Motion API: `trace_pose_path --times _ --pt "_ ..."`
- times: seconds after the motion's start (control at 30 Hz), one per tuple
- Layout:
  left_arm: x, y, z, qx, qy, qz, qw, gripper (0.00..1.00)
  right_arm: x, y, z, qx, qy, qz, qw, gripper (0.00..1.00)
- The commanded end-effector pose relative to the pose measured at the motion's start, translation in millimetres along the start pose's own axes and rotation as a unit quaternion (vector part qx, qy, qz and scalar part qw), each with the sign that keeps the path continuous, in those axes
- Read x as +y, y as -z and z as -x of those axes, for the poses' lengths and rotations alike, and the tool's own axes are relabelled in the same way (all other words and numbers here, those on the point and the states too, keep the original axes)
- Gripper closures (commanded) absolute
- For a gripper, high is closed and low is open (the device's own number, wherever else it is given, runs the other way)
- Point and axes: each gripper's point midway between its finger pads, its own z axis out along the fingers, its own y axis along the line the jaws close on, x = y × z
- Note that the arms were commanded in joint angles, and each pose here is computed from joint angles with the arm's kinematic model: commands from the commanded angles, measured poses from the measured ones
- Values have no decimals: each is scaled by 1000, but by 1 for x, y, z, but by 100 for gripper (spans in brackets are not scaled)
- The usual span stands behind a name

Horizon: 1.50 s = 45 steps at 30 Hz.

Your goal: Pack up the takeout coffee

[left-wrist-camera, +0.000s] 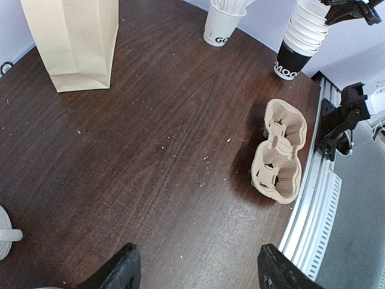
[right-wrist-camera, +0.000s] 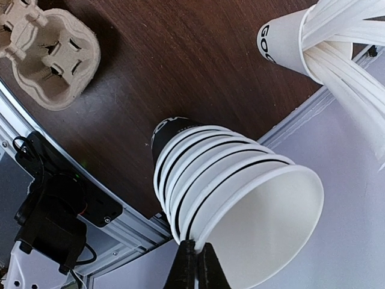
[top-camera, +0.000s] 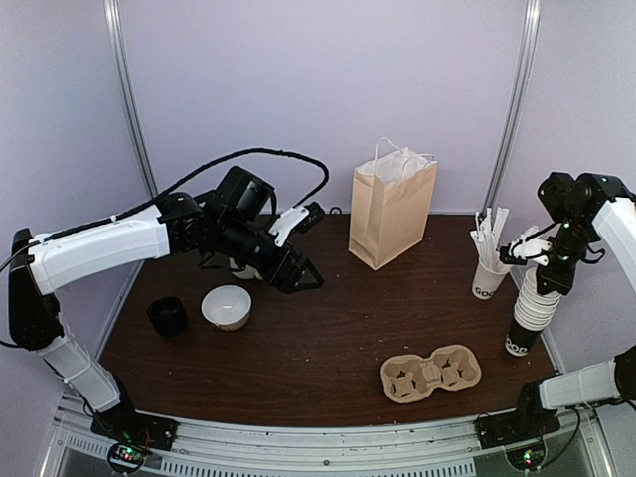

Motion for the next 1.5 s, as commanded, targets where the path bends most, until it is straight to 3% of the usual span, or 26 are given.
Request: trace_pose_path --times 0.0,0.13,0.23,0.37,0.43,0.53,0.6,0.67,0.83,1.47 --pt "-1 -8 4 -7 -18 -4 1000 30 -8 13 -4 2 -21 -13 1000 100" --pt "-1 -9 3 -5 -20 -7 1000 30 -31 -5 -21 61 -46 -62 995 100" --pt "-1 -8 1 -3 -22 -6 1000 30 -25 4 -7 -9 -89 -14 996 100" --pt "0 -7 -3 2 -24 -3 1000 30 -54 10 -12 -12 -132 -50 990 100" --pt "0 -6 -6 6 -25 0 1000 30 -34 20 1 -68 -138 26 988 100" --pt "1 -4 -8 8 -27 2 1000 30 -48 12 -6 -42 -158 6 987 100" --pt "0 -3 -8 7 -28 3 1000 30 -46 13 -5 -65 -173 33 982 100" --pt "1 -2 -8 7 -29 6 1000 30 -59 4 -15 -34 -189 8 981 100" --pt "1 1 -5 2 -30 8 1000 30 -43 15 -5 -63 -184 62 979 100" --pt "0 17 10 -12 -52 23 998 30 -29 84 -17 -61 -117 -36 991 100"
